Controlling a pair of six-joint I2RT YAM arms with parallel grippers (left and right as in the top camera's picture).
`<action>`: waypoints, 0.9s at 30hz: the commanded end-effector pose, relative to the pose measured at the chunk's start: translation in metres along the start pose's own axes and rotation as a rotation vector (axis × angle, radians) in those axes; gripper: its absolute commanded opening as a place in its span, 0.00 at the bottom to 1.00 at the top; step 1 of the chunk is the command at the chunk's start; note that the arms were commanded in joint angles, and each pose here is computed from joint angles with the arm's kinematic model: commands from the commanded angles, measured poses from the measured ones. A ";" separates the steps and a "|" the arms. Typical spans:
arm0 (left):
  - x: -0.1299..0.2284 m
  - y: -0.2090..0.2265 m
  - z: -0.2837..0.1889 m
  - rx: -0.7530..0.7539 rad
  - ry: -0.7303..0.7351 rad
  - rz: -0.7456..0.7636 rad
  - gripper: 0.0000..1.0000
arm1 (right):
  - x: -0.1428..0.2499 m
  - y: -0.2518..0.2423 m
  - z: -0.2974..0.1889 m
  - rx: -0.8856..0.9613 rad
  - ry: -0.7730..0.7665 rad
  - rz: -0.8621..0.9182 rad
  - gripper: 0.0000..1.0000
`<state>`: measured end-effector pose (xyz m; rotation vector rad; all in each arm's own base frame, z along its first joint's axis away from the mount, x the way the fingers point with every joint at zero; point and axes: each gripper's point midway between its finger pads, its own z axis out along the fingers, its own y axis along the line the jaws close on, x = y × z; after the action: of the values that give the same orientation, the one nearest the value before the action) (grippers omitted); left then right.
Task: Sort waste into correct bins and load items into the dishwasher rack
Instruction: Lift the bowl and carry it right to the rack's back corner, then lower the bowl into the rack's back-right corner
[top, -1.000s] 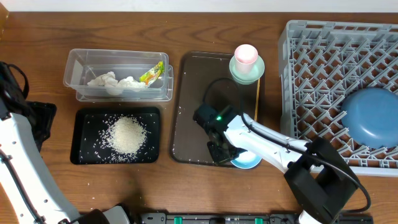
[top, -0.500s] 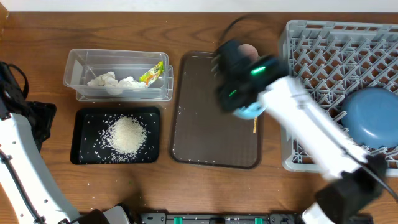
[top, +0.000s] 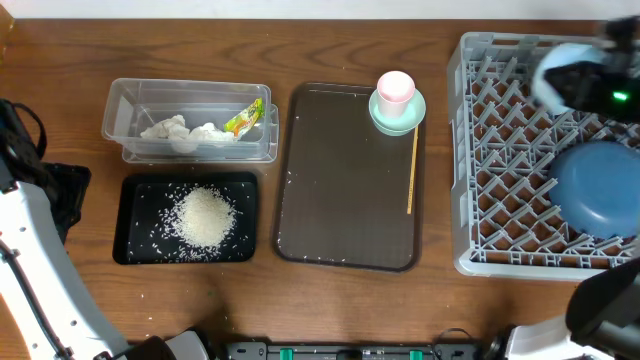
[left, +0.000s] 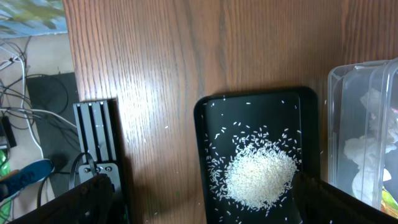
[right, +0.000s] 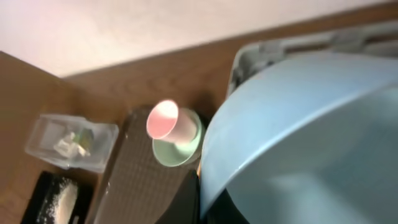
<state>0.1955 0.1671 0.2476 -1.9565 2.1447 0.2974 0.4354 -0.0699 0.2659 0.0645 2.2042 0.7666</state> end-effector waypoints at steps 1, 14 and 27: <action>-0.002 0.002 0.000 -0.008 -0.005 -0.020 0.94 | 0.002 -0.007 -0.013 -0.222 -0.081 0.006 0.01; -0.002 0.002 0.000 -0.008 -0.005 -0.020 0.94 | -0.016 -0.123 -0.021 -0.371 -0.306 0.088 0.01; -0.002 0.002 0.000 -0.008 -0.005 -0.020 0.94 | -0.024 -0.170 0.007 -0.342 -0.399 0.149 0.01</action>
<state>0.1954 0.1672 0.2476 -1.9561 2.1449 0.2980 0.4842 -0.2071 0.1935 0.1014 1.6810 1.0637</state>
